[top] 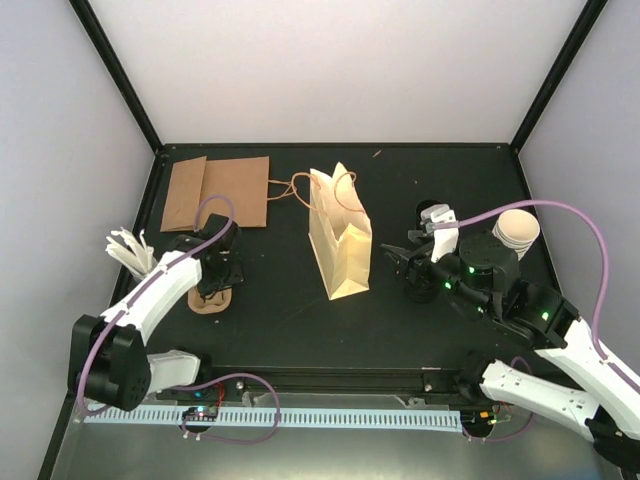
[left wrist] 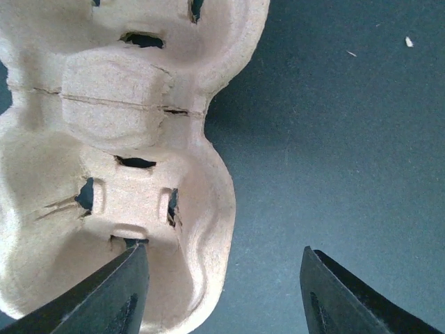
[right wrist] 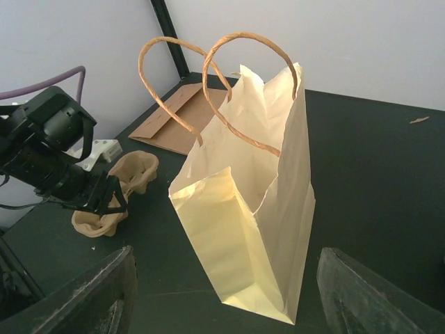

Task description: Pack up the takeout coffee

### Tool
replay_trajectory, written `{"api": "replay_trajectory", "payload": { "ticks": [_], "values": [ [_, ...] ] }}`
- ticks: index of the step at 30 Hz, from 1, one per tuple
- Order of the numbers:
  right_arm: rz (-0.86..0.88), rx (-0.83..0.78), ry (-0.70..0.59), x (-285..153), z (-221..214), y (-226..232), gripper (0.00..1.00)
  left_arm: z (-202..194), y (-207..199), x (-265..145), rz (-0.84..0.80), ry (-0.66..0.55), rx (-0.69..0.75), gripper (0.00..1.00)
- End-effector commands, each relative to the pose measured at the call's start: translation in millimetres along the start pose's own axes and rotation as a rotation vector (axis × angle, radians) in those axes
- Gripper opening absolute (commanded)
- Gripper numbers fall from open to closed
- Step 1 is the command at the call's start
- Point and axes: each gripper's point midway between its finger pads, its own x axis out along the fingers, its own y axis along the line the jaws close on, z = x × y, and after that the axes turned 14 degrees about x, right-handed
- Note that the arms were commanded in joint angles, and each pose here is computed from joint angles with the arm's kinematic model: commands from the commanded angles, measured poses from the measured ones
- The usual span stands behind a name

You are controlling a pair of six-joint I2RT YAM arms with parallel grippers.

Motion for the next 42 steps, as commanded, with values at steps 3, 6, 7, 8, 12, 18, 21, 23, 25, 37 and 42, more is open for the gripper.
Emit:
{"api": "replay_trajectory", "payload": {
  "ticks": [3,6,7,8,12,18,21,23,25,37,42],
  "values": [
    [0.003,0.015,-0.009,-3.6,0.7,-1.3,0.73,2.4,-0.9,10.0,-0.018,0.03,-0.027,0.57],
    [0.002,0.008,-0.018,-5.1,3.1,-1.1,0.73,-0.5,2.6,18.5,0.002,0.065,-0.033,0.53],
    [0.004,0.006,-0.022,-6.0,4.1,-0.9,0.73,-1.4,3.8,20.6,0.009,0.078,-0.034,0.51],
    [0.005,0.005,-0.025,-6.4,4.7,-0.7,0.73,-2.1,4.2,22.6,0.013,0.089,-0.034,0.49],
    [0.006,0.001,-0.028,-7.0,5.5,-0.3,0.73,-2.4,2.0,27.5,0.008,0.114,-0.025,0.44],
    [-0.005,-0.001,-0.029,-8.6,4.1,-3.6,0.73,-1.7,0.5,22.5,-0.003,0.115,-0.022,0.28],
    [-0.012,-0.003,-0.03,-9.3,2.8,-5.8,0.74,1.1,-0.9,14.5,-0.018,0.092,-0.024,0.19],
    [-0.013,-0.002,-0.03,-8.8,1.9,-6.5,0.74,1.5,-1.6,8.7,-0.026,0.09,-0.026,0.19],
    [-0.011,-0.001,-0.025,-7.7,0.8,-6.0,0.74,3.5,-6.4,1.1,-0.056,0.079,-0.024,0.19],
    [0.04,0.049,0.12,10.2,-47.3,-7.7,0.73,11.1,-52.0,-56.2,-0.374,-0.031,0.021,0.18],
    [0.094,0.137,0.223,22.0,-90.7,-10.3,0.73,6.9,-63.1,-65.2,-0.446,-0.049,0.044,0.2]
  ]
}}
